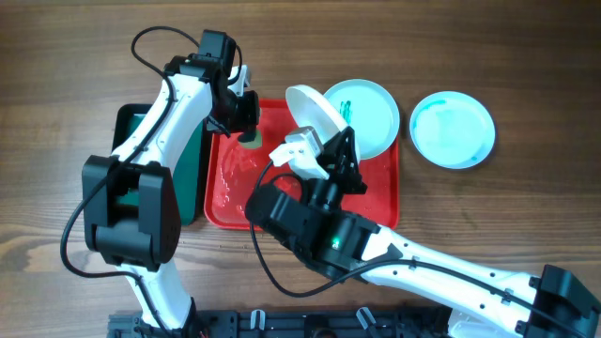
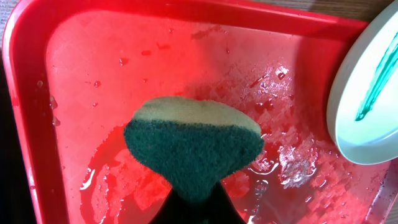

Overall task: Clean dirty plates on tray and stack at the side
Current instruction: 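Raise the cleaned plate by its rim with the right gripper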

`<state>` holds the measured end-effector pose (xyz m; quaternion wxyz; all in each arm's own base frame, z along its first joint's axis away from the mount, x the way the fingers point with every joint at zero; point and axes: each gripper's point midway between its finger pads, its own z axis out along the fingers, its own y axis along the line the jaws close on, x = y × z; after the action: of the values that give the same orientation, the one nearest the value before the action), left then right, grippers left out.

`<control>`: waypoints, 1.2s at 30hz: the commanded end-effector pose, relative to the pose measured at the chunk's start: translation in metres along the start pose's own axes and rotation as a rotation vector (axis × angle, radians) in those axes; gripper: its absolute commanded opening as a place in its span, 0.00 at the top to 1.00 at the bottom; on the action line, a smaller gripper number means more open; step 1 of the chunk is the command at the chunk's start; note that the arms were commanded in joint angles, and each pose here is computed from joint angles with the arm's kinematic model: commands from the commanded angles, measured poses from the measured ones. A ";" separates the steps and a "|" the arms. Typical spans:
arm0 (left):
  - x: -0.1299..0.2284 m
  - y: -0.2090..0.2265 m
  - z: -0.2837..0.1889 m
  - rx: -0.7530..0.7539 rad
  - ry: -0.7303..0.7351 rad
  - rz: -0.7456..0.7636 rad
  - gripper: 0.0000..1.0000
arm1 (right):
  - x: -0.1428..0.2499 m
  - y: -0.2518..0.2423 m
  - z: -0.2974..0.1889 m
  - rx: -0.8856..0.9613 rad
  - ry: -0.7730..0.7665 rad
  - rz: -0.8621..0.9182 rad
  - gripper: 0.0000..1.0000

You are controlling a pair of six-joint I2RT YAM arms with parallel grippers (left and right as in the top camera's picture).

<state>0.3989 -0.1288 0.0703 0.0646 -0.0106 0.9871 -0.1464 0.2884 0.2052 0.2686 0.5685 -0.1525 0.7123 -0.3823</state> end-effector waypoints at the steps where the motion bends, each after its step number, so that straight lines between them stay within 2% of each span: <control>1: -0.004 0.002 -0.001 -0.014 -0.013 -0.012 0.96 | -0.008 -0.014 -0.002 0.037 -0.004 -0.038 0.96; 20: -0.004 0.002 -0.001 -0.014 -0.013 -0.012 0.96 | -0.007 -0.011 -0.002 0.027 -0.006 -0.044 0.96; 29: -0.004 0.002 -0.001 -0.014 -0.013 -0.013 0.96 | -0.009 0.038 -0.022 -0.246 -0.065 -0.105 0.96; 36: -0.004 0.002 -0.001 -0.014 -0.013 -0.012 0.96 | 0.015 0.020 0.001 -0.171 0.032 -0.034 0.96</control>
<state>0.3991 -0.1279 0.0700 0.0652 -0.0108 0.9874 -0.1436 0.2794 0.2275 0.2369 0.5211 -0.2738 0.7266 -0.3542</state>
